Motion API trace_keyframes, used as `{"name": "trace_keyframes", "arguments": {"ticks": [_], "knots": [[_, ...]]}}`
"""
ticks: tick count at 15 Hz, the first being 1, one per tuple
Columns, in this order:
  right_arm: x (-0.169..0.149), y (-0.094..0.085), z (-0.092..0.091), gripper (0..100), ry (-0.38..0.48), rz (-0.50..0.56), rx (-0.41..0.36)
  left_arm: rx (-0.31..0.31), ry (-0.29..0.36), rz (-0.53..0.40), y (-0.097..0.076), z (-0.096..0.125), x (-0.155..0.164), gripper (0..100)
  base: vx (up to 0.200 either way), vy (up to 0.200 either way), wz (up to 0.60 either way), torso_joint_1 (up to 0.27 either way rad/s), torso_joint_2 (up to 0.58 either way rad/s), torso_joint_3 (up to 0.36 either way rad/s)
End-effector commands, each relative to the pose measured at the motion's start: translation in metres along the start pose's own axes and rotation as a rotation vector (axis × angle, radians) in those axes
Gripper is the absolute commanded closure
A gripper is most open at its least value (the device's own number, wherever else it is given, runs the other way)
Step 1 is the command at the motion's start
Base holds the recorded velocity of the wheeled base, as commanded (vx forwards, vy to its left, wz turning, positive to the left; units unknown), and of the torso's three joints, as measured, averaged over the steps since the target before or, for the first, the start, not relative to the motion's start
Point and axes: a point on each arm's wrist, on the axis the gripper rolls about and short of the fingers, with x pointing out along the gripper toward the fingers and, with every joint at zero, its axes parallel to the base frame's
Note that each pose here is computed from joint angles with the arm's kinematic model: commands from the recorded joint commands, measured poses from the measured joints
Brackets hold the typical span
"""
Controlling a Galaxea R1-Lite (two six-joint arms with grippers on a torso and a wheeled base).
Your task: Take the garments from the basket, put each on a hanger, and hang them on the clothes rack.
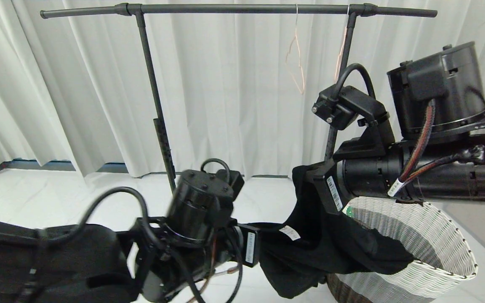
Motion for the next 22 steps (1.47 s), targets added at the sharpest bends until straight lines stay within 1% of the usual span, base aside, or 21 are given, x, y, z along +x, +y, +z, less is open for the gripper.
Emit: {"name": "trace_keyframes", "arguments": {"ticks": [1, 2, 3, 4, 5, 6, 8, 11, 13, 14, 15, 16, 17, 18, 19, 20, 22], "knots": [[0.003, 0.004, 0.001, 100, -0.003, 0.013, -0.005, 0.032, -0.132, -0.009, 0.033, 0.034, -0.094, 100, 0.000, 0.000, 0.00, 0.000, 0.00, 0.000], [0.000, 0.006, 0.002, 100, -0.011, 0.018, -0.005, 0.042, -0.135, -0.024, 0.037, 0.039, -0.113, 100, 0.000, 0.000, 0.00, 0.000, 0.00, 0.000], [-0.010, 0.010, 0.006, 100, -0.039, 0.030, 0.009, 0.051, -0.156, -0.052, 0.039, 0.050, -0.137, 100, 0.000, 0.000, 0.00, 0.000, 0.00, 0.000], [-0.020, 0.011, 0.008, 100, -0.060, 0.012, 0.010, 0.063, -0.170, -0.055, 0.037, 0.062, -0.152, 100, 0.000, 0.000, 0.00, 0.000, 0.00, 0.000], [-0.027, 0.011, 0.009, 100, -0.074, -0.017, 0.011, 0.076, -0.177, -0.054, 0.036, 0.069, -0.159, 100, 0.000, 0.000, 0.00, 0.000, 0.00, 0.000], [-0.035, 0.011, 0.009, 100, -0.085, -0.041, 0.010, 0.113, -0.176, -0.050, 0.034, 0.075, -0.165, 100, 0.000, 0.000, 0.00, 0.000, 0.00, 0.000], [-0.048, 0.009, -0.002, 100, -0.074, -0.062, 0.009, 0.185, -0.174, -0.042, 0.034, 0.076, -0.168, 100, 0.000, 0.000, 0.00, 0.000, 0.00, 0.000], [-0.069, 0.004, -0.022, 100, -0.059, -0.130, 0.009, 0.197, -0.169, -0.027, 0.033, 0.076, -0.166, 100, 0.000, 0.000, 0.00, 0.000, 0.00, 0.000], [-0.081, 0.002, -0.031, 100, -0.059, -0.137, 0.010, 0.223, -0.170, -0.022, 0.031, 0.076, -0.166, 100, 0.000, 0.000, 0.00, 0.000, 0.00, 0.000], [-0.088, 0.001, -0.035, 100, -0.049, -0.140, 0.009, 0.272, -0.177, -0.028, 0.029, 0.076, -0.167, 100, 0.000, 0.000, 0.00, 0.000, 0.00, 0.000], [-0.091, 0.000, -0.036, 100, -0.048, -0.140, 0.009, 0.316, -0.190, -0.031, 0.028, 0.080, -0.168, 100, 0.000, 0.000, 0.00, 0.000, 0.00, 0.000], [-0.092, -0.001, -0.034, 100, -0.056, -0.146, 0.013, 0.345, -0.200, -0.033, 0.026, 0.085, -0.166, 100, 0.000, 0.000, 0.00, 0.000, 0.00, 0.000], [-0.093, -0.004, -0.030, 100, -0.066, -0.155, 0.019, 0.354, -0.209, -0.034, 0.024, 0.092, -0.164, 100, 0.000, 0.000, 0.00, 0.000, 0.00, 0.000], [-0.093, -0.005, -0.029, 100, -0.070, -0.161, 0.022, 0.354, -0.212, -0.036, 0.023, 0.094, -0.163, 100, 0.000, 0.000, 0.00, 0.000, 0.00, 0.000], [-0.092, -0.008, -0.026, 100, -0.077, -0.175, 0.031, 0.356, -0.226, -0.039, 0.021, 0.102, -0.160, 100, 0.000, 0.000, 0.00, 0.000, 0.00, 0.000], [-0.094, -0.012, -0.017, 100, -0.103, -0.191, 0.042, 0.356, -0.249, -0.043, 0.018, 0.113, -0.158, 100, 0.000, 0.000, 0.00, 0.000, 0.00, 0.000], [-0.102, -0.014, -0.003, 100, -0.131, -0.195, 0.049, 0.368, -0.268, -0.070, 0.011, 0.116, -0.161, 100, 0.000, 0.000, 0.00, 0.000, 0.00, 0.000]]}}
